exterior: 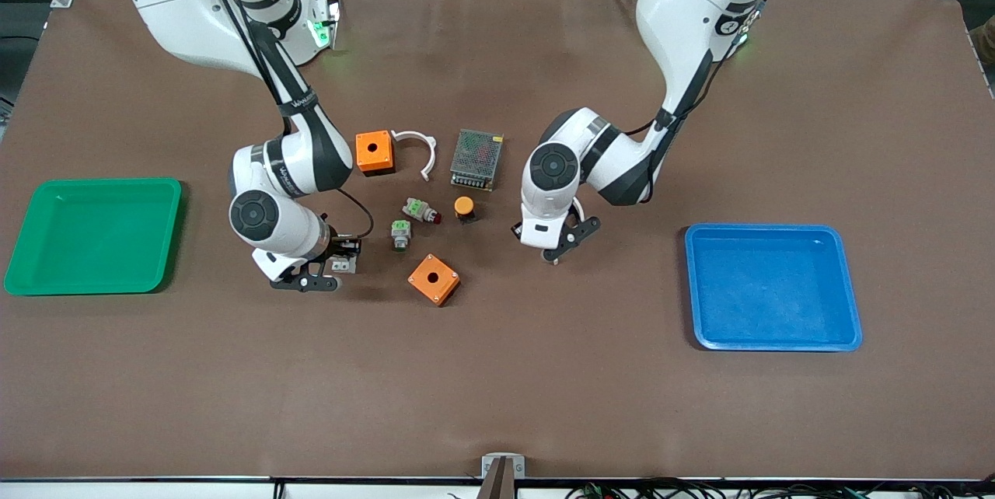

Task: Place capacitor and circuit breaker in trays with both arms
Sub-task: 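Grasp the breaker with the right gripper while the left gripper grasps the capacitor, then carry the breaker to the green tray while the left gripper carries the capacitor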

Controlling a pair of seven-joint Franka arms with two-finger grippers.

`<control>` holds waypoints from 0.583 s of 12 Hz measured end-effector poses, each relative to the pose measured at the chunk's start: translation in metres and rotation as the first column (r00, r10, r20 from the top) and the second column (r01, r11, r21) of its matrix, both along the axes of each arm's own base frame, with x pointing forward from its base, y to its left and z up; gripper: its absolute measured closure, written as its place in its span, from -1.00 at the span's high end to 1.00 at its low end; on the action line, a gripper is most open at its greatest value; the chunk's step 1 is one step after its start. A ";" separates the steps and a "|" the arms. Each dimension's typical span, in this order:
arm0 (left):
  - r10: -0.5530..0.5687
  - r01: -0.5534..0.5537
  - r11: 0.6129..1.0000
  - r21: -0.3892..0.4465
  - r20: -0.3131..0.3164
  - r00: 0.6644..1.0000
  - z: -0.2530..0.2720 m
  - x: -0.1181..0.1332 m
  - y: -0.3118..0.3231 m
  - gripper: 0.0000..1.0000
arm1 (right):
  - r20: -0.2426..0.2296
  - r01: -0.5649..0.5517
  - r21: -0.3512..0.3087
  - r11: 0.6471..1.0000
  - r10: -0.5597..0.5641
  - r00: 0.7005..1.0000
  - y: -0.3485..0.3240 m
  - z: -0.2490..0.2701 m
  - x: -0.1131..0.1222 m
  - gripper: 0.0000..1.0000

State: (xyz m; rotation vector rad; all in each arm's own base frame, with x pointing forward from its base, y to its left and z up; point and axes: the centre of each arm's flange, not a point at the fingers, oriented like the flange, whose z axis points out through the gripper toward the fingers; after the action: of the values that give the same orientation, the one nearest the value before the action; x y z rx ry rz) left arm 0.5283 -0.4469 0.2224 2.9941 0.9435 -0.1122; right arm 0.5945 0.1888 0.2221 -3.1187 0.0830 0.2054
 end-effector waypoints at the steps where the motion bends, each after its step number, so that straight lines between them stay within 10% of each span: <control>1: 0.015 -0.015 1.000 -0.012 0.021 1.000 0.020 0.010 0.006 -0.31 | -0.009 0.002 -0.002 1.000 -0.002 1.000 -0.002 0.013 0.001 -0.20; 7: -0.099 0.100 0.995 -0.002 0.037 0.994 0.146 0.078 0.141 -0.31 | -0.063 0.047 -0.056 0.997 -0.051 0.997 -0.147 0.201 0.009 -0.20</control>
State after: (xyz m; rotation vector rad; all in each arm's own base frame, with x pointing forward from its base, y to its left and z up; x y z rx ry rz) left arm 0.6067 -0.3063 0.3685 3.0278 0.7899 -0.0580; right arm 0.6035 0.0422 0.4228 -3.1597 0.1689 0.3073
